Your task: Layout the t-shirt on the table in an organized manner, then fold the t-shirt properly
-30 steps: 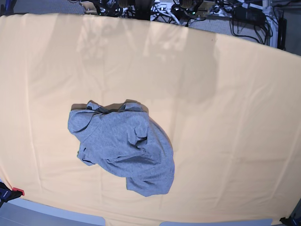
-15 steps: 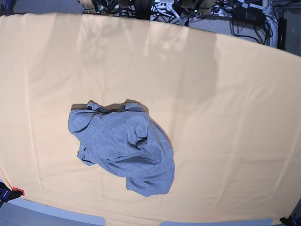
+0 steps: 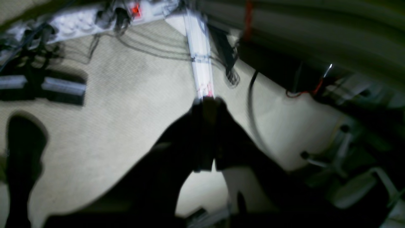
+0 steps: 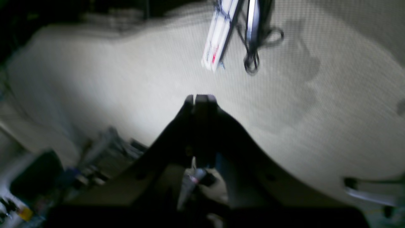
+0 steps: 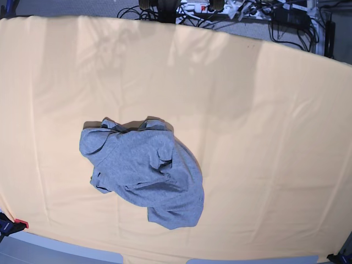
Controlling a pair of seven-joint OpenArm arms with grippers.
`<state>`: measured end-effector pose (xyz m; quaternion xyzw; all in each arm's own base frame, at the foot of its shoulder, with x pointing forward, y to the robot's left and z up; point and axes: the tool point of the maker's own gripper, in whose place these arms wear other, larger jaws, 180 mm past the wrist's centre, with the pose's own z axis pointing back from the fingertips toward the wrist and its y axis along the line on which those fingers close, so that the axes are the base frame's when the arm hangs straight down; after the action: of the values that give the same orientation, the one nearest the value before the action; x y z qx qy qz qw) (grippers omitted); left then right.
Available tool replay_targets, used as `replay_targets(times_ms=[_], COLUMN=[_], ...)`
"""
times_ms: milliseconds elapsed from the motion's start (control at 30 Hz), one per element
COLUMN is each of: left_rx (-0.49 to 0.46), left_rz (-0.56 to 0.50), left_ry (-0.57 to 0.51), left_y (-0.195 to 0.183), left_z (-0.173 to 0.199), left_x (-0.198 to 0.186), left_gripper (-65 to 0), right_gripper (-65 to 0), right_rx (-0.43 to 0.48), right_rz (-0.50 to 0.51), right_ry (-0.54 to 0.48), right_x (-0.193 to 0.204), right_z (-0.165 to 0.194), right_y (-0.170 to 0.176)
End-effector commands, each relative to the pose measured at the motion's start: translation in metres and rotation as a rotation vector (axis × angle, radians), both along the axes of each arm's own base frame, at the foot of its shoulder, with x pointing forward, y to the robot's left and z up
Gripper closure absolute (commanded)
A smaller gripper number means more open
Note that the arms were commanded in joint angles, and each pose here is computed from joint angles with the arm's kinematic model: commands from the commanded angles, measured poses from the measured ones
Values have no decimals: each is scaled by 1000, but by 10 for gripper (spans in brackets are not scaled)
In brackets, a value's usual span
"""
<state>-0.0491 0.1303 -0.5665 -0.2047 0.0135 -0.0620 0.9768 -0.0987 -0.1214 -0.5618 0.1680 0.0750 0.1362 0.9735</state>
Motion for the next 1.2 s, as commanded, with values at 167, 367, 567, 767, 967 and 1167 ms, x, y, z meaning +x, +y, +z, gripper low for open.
replay_targets(times_ms=[167, 367, 567, 767, 967, 1167], left_rx=[-48, -89, -81, -94, -111, -158], left_rz=[-109, -211, -179, -137, -107, -122], left_ry=[-26, -62, -135, -253, -375, -504], left_y=[9, 6, 12, 22, 24, 19], left_z=[55, 104, 140, 176, 210, 239], left_x=[-28, -40, -10, 34, 74, 104], left_gripper=[0, 0, 0, 0, 0, 0], right_gripper=[0, 0, 0, 0, 0, 0], right_rx=[-23, -13, -29, -69, -216, -296], right_rz=[79, 127, 114, 108, 100, 33], right_ry=[-65, -90, -177, -352, -487, -523], right_x=[-15, -28, -9, 43, 85, 98], right_z=[54, 106, 150, 189, 215, 225], right_y=[-21, -10, -1, -9, -52, -88])
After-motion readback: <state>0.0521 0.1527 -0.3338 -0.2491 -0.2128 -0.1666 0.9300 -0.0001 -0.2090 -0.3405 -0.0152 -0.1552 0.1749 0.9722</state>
